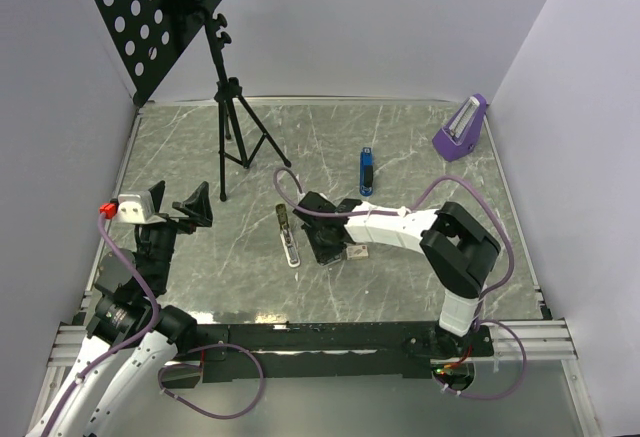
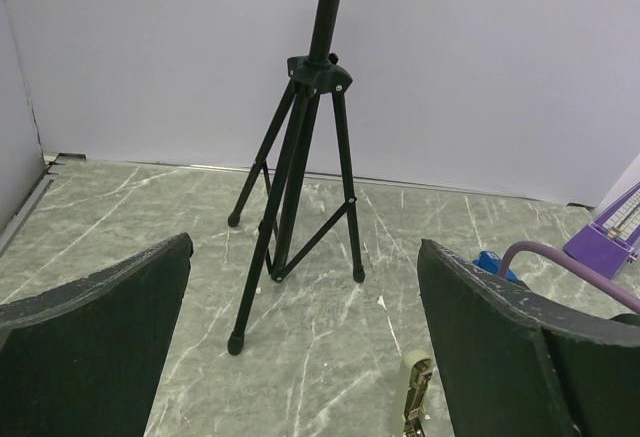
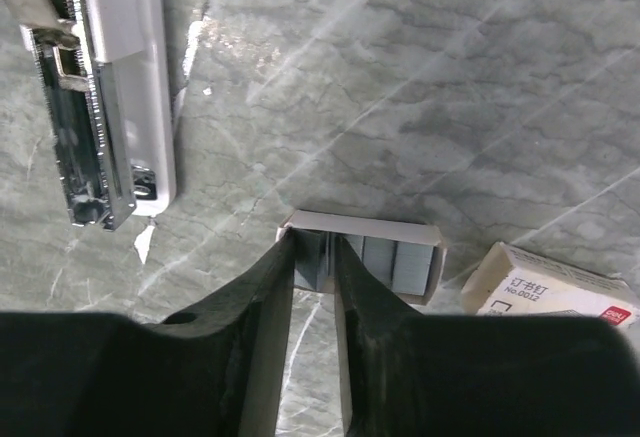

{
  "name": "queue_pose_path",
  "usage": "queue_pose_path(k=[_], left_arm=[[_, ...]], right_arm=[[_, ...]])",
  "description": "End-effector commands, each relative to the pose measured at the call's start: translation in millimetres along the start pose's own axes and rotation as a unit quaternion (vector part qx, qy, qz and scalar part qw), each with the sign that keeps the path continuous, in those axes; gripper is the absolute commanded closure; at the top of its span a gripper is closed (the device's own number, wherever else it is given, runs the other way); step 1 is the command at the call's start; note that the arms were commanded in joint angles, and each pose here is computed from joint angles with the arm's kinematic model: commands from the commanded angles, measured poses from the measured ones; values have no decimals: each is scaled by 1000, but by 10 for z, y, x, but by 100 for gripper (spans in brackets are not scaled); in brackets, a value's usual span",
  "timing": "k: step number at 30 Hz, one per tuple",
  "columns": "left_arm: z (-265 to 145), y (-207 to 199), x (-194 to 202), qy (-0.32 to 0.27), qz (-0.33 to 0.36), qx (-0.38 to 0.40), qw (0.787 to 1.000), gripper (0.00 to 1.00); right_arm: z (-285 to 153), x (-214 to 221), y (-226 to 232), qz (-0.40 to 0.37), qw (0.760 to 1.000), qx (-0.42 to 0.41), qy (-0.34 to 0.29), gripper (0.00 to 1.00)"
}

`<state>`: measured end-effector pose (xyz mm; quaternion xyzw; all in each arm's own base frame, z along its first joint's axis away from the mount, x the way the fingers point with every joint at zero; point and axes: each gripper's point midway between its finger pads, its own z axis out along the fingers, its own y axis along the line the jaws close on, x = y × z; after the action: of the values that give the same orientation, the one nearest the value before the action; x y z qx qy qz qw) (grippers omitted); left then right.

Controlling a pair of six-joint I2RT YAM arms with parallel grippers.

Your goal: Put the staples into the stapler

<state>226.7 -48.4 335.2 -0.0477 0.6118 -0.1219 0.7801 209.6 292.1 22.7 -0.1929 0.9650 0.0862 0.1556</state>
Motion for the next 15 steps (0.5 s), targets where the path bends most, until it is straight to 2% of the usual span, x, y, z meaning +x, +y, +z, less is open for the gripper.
queue_pose_path(k=[1,15], left_arm=[[16,-40,-122,-16,-12,7,1000,1],[20,-50,-112,-14,-12,9,1000,0]], right_arm=[[-65,-66,36,-3,1000,8,-10,74],[-356,-235,-169,9,996,49,-70,74]])
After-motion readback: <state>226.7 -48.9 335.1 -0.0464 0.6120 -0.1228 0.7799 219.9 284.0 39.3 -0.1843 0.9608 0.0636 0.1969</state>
